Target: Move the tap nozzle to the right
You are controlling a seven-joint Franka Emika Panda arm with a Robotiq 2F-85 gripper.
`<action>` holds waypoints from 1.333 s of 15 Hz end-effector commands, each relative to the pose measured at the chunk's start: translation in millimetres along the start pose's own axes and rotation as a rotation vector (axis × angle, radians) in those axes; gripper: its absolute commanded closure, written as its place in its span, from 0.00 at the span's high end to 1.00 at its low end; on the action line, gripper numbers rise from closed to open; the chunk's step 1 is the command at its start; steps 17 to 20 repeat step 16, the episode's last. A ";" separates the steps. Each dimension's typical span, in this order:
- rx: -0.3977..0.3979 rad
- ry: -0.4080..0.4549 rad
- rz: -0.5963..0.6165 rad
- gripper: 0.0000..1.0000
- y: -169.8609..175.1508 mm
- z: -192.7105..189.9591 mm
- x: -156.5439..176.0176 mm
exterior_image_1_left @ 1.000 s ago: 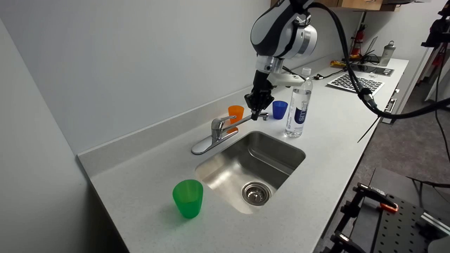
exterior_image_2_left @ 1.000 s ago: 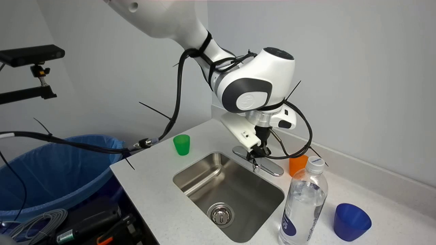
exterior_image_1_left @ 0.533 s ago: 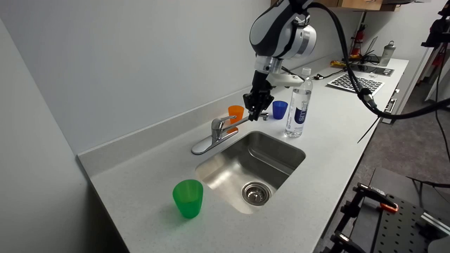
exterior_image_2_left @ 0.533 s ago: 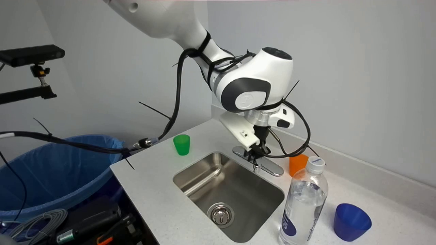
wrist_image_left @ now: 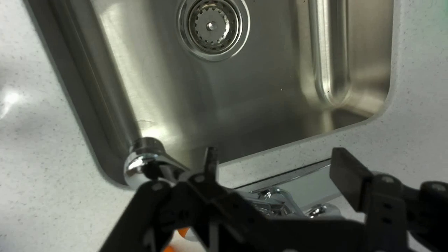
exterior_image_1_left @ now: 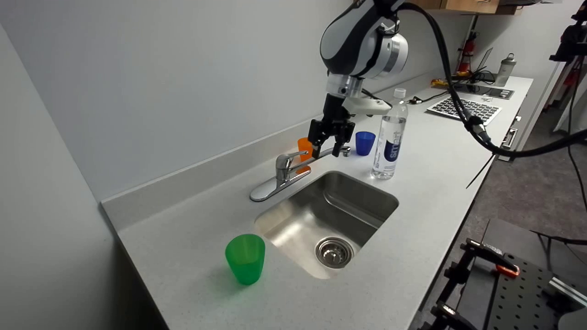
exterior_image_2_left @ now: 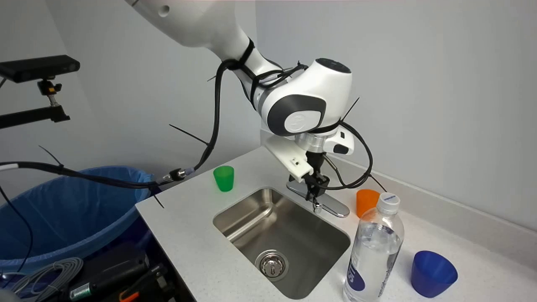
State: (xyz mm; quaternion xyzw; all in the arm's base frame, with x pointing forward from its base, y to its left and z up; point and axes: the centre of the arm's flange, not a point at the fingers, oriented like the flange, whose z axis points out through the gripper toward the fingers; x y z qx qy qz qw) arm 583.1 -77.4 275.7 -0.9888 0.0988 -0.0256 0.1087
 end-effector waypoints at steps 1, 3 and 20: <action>0.001 -0.002 -0.003 0.89 -2.0 1.0 -0.3; 0.002 -0.005 -0.007 1.00 -4.3 2.5 -0.8; 0.002 -0.005 -0.006 1.00 -4.0 2.4 -0.8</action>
